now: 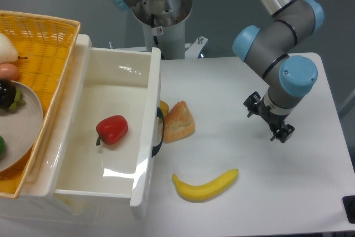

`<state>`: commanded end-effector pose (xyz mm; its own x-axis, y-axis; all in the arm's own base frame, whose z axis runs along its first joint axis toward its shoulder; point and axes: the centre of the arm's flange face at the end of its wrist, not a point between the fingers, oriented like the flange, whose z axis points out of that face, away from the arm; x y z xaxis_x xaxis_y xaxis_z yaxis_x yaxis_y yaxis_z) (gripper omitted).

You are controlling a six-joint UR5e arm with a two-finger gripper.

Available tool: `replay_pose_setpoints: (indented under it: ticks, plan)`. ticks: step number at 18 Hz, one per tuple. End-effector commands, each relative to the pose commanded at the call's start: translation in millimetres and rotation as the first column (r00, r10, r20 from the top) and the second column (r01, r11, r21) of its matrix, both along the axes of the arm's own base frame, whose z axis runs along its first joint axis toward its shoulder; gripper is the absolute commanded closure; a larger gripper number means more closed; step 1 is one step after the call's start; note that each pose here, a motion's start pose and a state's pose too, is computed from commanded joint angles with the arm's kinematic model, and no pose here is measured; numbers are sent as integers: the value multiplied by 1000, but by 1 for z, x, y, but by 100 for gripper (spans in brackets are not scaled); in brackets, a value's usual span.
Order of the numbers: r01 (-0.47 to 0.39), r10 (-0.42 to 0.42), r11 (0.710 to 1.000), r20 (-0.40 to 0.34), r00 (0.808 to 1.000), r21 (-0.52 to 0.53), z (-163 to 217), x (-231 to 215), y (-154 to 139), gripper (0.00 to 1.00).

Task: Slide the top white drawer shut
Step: 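Move the gripper toward the front face of the open white drawer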

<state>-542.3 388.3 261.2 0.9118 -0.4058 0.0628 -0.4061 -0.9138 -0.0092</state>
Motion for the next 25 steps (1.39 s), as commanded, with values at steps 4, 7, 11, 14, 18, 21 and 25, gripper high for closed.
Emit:
replay_pose_setpoints:
  ticks: [4, 7, 11, 14, 18, 21, 25]
  plan:
    - [-9, 9, 1000, 0, 1000, 4, 1, 0, 1, 0]
    - [-32, 32, 999, -8, 999, -1, 4, 6, 9, 0]
    - [-64, 64, 998, -45, 997, 11, 11, 18, 30, 0]
    - [-123, 123, 992, -40, 992, 8, 6, 20, 33, 0]
    - [-235, 235, 972, -42, 971, 6, 12, 34, 44, 0]
    - [-419, 419, 908, -32, 907, 0, 24, 48, 50, 8]
    - [-571, 568, 821, 76, 819, 15, 35, 59, 53, 30]
